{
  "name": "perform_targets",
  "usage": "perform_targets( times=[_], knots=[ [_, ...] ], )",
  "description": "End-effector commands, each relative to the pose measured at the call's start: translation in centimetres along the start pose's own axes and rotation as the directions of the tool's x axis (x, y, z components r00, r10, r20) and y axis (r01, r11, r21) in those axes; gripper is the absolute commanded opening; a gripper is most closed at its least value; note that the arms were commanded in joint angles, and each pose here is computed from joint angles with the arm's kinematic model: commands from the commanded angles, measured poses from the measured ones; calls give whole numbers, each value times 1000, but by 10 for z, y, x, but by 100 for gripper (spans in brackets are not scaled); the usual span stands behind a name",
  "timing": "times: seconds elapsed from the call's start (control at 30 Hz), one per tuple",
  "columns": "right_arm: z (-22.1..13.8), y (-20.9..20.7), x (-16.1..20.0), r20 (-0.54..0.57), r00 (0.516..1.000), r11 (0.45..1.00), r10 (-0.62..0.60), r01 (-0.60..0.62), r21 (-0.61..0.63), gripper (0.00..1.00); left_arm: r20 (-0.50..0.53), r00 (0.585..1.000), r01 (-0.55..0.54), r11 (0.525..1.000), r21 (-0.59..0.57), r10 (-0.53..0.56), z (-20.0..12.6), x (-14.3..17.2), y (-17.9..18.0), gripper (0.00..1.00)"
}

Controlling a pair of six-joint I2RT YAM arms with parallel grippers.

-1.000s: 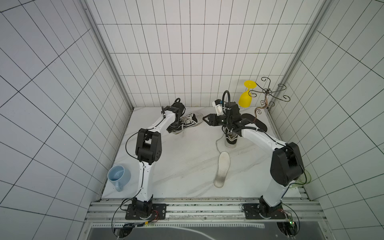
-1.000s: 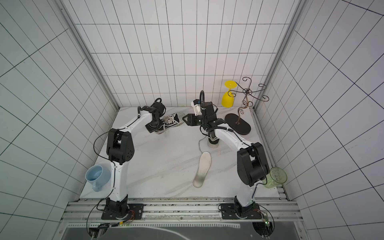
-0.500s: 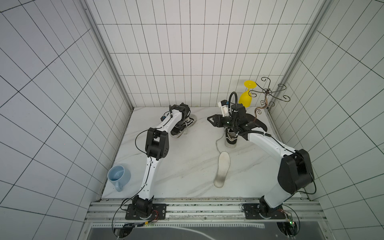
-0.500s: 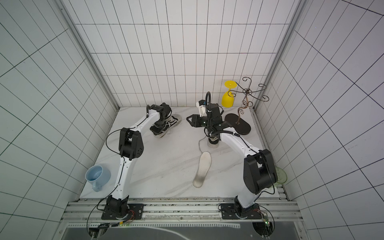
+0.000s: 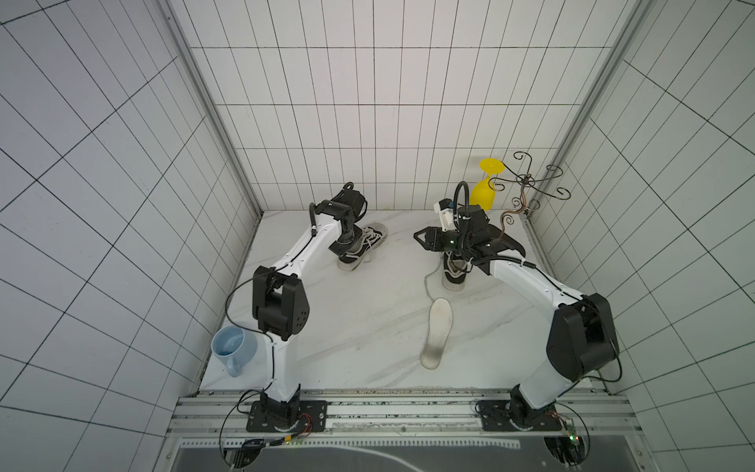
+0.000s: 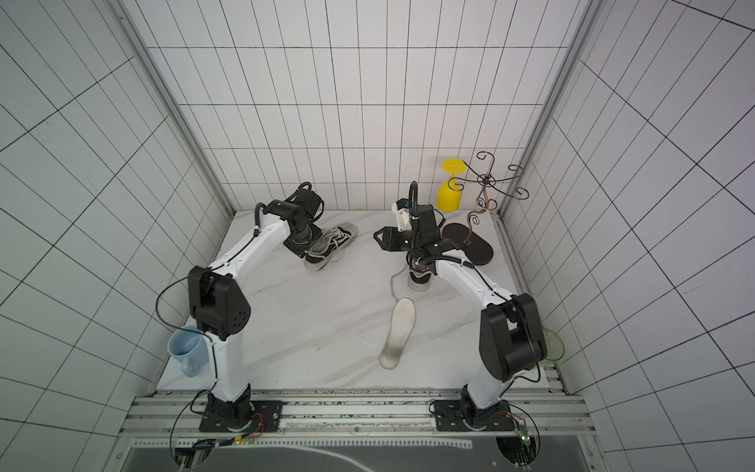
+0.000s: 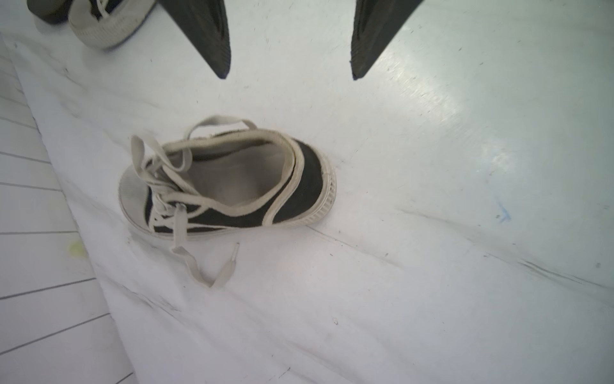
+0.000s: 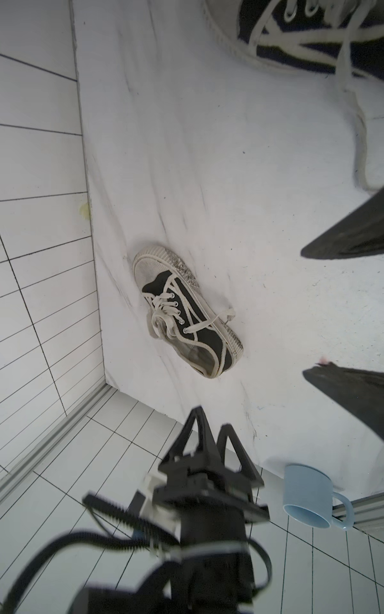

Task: Insert the insole into the shoe
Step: Place the shoe at the center of the board, then pick up the shoe at the center of the board.

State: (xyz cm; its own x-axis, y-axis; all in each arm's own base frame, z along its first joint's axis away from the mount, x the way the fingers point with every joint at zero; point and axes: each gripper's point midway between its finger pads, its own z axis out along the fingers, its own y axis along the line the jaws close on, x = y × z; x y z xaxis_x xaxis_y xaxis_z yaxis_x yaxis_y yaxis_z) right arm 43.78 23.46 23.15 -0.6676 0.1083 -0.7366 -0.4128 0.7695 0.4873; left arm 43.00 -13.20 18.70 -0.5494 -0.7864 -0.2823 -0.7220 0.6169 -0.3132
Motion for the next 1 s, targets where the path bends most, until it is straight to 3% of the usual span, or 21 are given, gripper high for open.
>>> perform_targets(
  times=[0.0,0.07,0.13,0.23,0.3,0.4,0.67,0.87,0.97],
  knots=[
    [-17,-35,8,-15,999,985,44,-41,165,51,9,985,-169,975,141,170,-12,17,-15,55],
    [-29,-61,15,-25,997,956,75,-65,286,49,21,945,-324,925,197,326,-19,40,-27,54],
    [-44,-88,32,-63,992,907,108,-72,415,49,33,861,-501,834,231,508,-26,74,-38,53],
    [-58,-125,61,-91,976,860,198,-129,494,47,65,752,-649,721,242,656,-33,116,-44,54],
    [-61,-145,74,-95,965,841,244,-161,517,45,74,704,-696,666,269,706,-36,138,-46,54],
    [-55,-165,79,-103,957,831,273,-180,527,45,60,682,-710,640,294,729,-30,153,-41,55],
    [-37,-183,87,-144,951,819,272,-151,554,42,74,669,-728,633,263,739,-27,144,-37,55],
    [-24,-201,88,-155,957,802,244,-110,587,25,90,645,-751,608,257,759,-29,141,-42,55],
    [-19,-201,80,-154,968,817,199,-77,571,9,101,634,-765,603,226,767,-28,136,-38,55]
  ],
)
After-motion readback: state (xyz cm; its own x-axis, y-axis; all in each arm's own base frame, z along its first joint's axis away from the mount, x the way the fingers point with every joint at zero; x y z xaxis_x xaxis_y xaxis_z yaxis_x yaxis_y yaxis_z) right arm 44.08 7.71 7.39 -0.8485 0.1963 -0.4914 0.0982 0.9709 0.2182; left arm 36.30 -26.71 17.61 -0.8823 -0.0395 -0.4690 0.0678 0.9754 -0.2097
